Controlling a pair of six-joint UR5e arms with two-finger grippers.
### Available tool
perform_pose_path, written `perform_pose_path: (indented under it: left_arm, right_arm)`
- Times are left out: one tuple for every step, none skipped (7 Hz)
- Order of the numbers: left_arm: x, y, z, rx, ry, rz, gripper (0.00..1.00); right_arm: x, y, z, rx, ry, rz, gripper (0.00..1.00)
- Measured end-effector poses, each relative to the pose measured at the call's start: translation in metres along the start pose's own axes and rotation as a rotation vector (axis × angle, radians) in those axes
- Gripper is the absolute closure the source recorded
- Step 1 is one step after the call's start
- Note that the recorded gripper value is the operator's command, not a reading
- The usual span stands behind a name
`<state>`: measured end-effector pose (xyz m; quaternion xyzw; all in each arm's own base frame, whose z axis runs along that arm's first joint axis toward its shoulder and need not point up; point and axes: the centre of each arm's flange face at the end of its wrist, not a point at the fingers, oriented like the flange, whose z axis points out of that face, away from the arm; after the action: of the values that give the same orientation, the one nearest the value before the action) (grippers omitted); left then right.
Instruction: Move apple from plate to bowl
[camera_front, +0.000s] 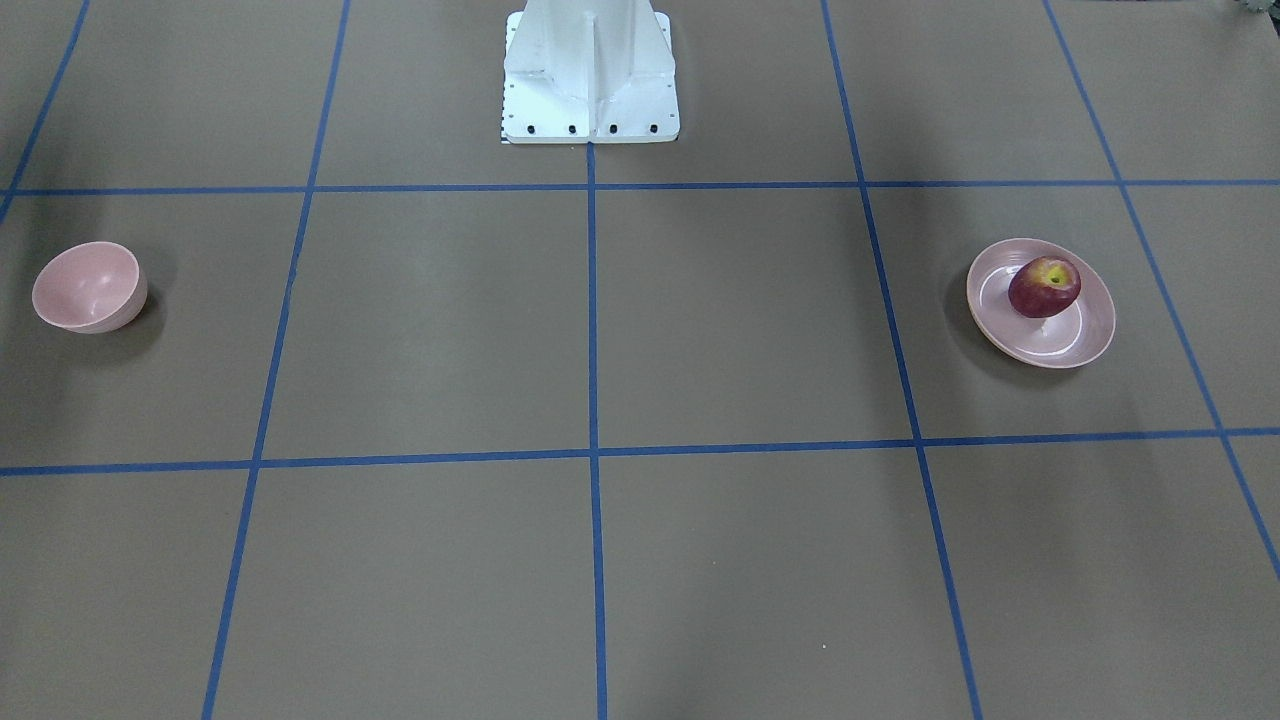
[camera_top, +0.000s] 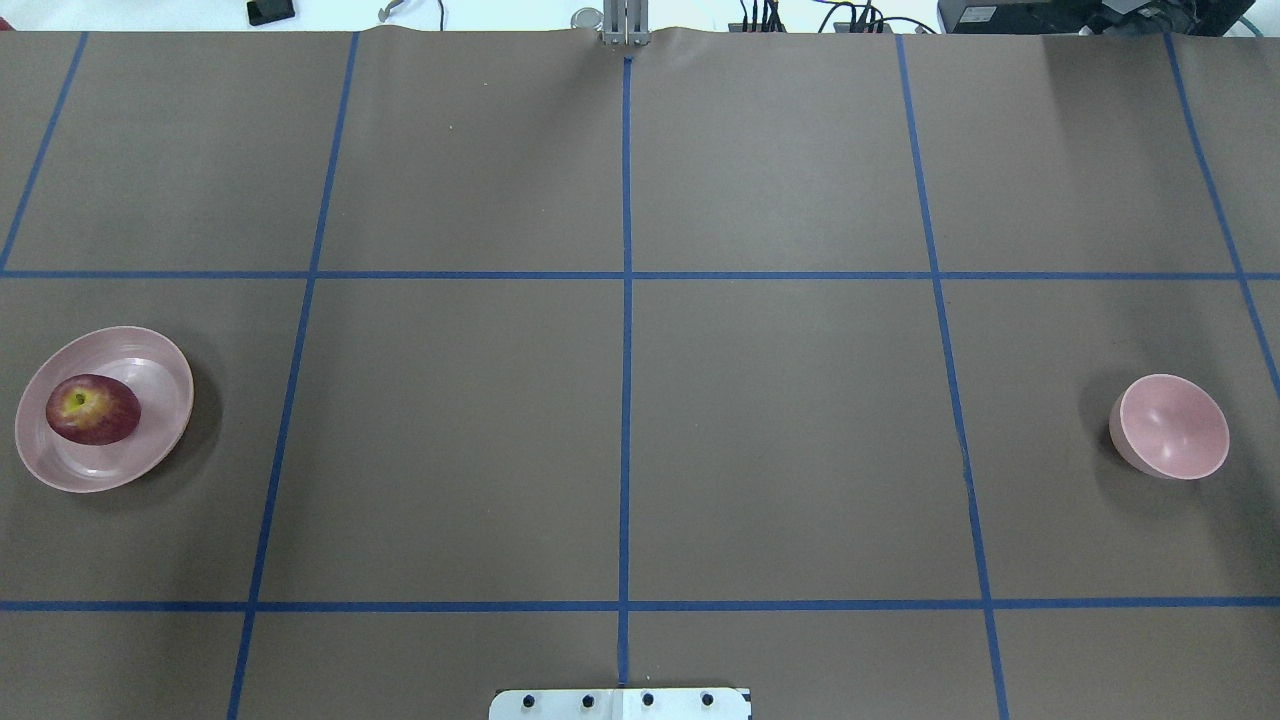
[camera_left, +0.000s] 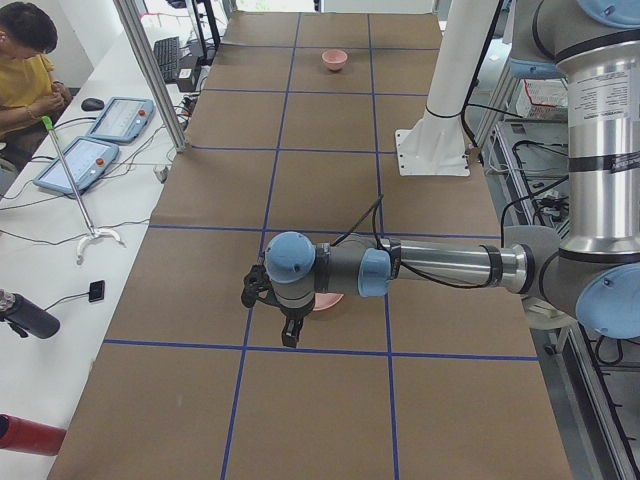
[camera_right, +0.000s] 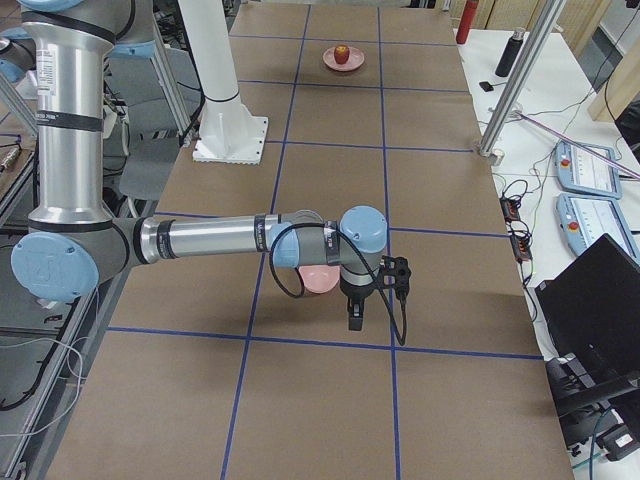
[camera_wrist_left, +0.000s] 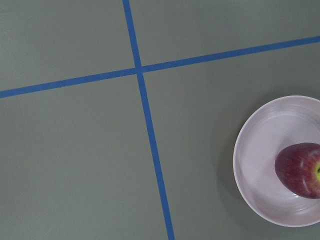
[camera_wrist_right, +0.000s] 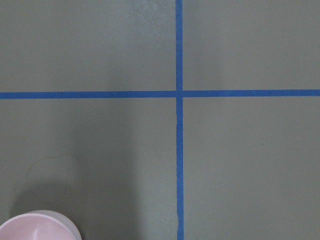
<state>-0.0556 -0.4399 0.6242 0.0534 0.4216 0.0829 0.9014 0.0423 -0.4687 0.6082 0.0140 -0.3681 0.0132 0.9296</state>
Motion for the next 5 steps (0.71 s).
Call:
perform_pose_path:
  left_arm:
    - [0.0, 0.0, 0.0, 0.0, 0.0, -0.001, 0.02]
    - [0.001, -0.001, -0.001, 0.002, 0.0, -0.002, 0.02]
    - [0.004, -0.002, -0.004, 0.007, -0.001, 0.004, 0.02]
    - [0.009, -0.004, -0.008, 0.016, -0.003, 0.016, 0.02]
    - [0.013, -0.005, -0.012, 0.023, -0.005, 0.026, 0.02]
  right_arm:
    - [-0.001, 0.0, 0.0, 0.0, -0.001, -0.001, 0.0]
    - [-0.002, -0.001, 0.0, 0.001, -0.003, -0.004, 0.0]
    - [-0.003, -0.002, -0.001, 0.002, -0.004, -0.008, 0.0]
    - [-0.007, -0.003, -0.001, 0.003, -0.007, -0.017, 0.0]
    - [-0.018, -0.005, 0.001, 0.009, -0.017, -0.045, 0.0]
